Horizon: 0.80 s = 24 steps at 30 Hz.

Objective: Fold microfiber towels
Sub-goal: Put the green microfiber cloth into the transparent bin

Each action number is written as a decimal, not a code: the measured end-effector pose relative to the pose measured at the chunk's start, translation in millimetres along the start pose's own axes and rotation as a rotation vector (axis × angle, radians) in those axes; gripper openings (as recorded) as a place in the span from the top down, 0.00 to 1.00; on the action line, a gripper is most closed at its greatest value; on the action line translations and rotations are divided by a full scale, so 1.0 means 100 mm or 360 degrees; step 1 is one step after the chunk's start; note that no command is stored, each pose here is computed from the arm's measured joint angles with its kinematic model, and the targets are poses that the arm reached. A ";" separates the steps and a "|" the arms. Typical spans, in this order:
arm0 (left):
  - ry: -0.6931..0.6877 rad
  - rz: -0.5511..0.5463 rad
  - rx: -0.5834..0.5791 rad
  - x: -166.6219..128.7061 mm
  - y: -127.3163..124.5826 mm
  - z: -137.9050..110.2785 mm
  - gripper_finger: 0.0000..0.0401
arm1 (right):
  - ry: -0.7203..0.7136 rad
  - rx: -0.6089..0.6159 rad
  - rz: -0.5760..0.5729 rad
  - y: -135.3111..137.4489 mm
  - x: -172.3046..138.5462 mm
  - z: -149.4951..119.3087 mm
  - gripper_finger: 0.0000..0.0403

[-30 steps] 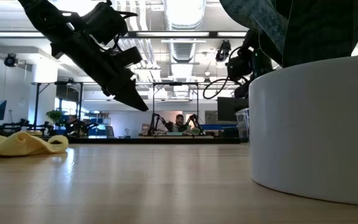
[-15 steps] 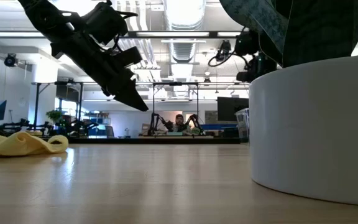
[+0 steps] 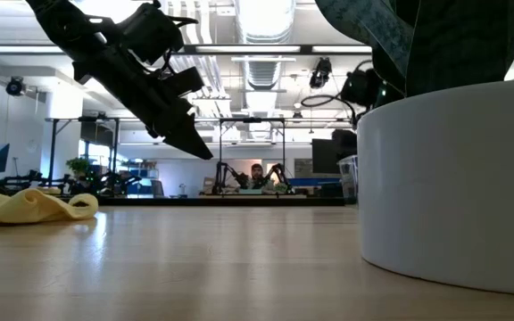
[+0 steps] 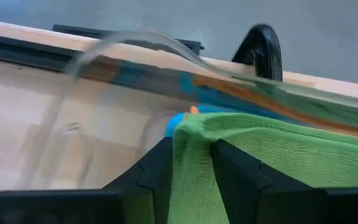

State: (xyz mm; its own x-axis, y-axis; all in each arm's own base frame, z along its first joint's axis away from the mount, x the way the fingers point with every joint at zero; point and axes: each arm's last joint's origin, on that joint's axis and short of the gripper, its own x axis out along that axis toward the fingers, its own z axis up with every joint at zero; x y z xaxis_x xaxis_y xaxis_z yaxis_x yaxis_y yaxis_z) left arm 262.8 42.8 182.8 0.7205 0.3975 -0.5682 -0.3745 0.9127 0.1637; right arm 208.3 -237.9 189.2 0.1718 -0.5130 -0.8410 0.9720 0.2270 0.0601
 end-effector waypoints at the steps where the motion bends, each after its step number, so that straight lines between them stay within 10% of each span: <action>1: 0.0000 0.0000 0.0000 0.00 0.00 0.00 0.61 | 0.0007 0.0004 -0.0007 -0.01 0.06 -0.02 0.74; 9: 0.0000 0.0000 0.0000 0.00 0.00 0.00 0.61 | 0.0044 0.0009 0.0014 0.01 0.21 -0.04 0.77; 24: 0.0000 -0.0001 0.0000 0.00 0.00 0.00 0.61 | -0.0320 -0.0084 0.0011 -0.04 -0.68 0.12 0.72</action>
State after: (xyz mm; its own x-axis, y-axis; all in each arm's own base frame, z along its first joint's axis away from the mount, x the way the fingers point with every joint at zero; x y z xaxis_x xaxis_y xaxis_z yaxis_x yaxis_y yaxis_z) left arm 262.9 42.6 182.9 0.7209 0.3970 -0.5681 -0.3740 0.9129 0.1634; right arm 194.7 -213.9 252.9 0.2123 -0.6649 -0.7161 0.9619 0.2714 0.0331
